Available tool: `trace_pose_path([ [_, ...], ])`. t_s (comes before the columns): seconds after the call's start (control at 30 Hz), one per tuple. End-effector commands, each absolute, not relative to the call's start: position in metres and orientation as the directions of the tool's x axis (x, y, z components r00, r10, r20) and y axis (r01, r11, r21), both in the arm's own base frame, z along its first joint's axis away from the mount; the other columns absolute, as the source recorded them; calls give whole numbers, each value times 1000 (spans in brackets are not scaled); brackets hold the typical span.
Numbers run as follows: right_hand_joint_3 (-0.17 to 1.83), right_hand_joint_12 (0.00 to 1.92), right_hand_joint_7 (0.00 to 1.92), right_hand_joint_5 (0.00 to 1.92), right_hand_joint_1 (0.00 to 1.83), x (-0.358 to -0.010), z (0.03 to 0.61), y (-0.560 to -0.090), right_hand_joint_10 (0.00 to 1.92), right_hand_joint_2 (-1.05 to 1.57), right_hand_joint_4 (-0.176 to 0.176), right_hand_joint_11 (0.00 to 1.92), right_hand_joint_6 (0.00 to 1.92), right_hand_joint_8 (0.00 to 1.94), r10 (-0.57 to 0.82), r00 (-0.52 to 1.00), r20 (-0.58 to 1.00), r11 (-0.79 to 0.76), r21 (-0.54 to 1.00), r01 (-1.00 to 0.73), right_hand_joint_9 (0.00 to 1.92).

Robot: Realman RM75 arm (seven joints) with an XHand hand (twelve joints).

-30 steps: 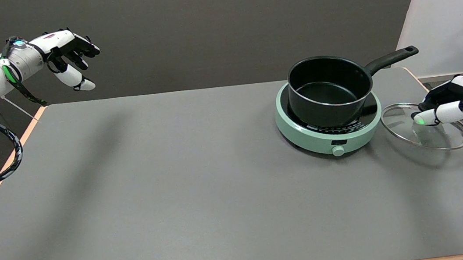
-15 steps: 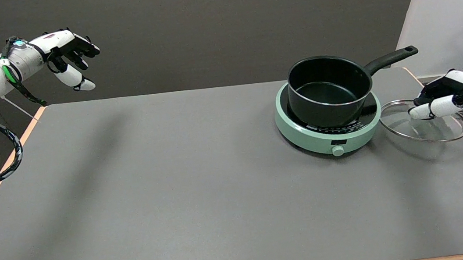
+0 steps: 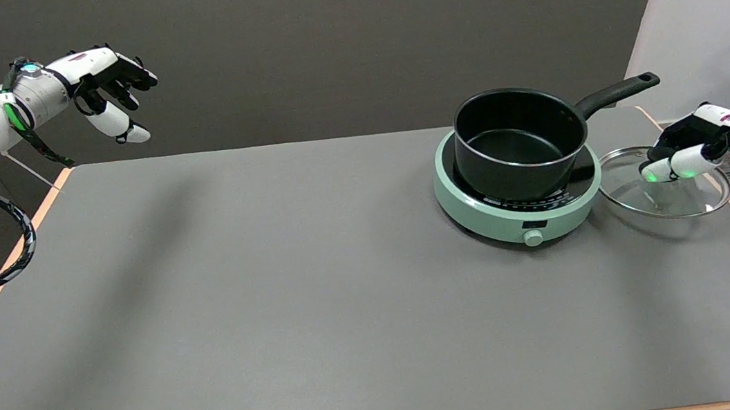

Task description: Place the pot lid onto the table.

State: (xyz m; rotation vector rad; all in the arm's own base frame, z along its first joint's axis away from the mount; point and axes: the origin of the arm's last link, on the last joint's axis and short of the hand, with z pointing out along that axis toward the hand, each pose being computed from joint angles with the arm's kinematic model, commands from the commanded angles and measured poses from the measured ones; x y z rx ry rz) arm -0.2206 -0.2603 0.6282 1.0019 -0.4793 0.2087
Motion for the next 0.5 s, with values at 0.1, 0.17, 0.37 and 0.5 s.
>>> trace_pose_path([
  [0.1,-29,1828,884,729,1226,-239,632,-263,1782,1226,-176,341,1152,1434,-52,927,372,609,747,-266,782],
  [0.17,45,1844,902,745,1234,-239,634,-262,1761,1181,-176,343,1128,1409,-49,927,371,616,742,-265,797],
  [0.37,17,1831,897,737,1233,-238,637,-260,1780,1197,-176,312,1135,1414,-39,930,366,628,733,-262,776],
  [0.5,18,1828,898,738,1233,-239,638,-260,1780,1196,-176,306,1136,1411,-37,931,364,633,729,-261,773],
])
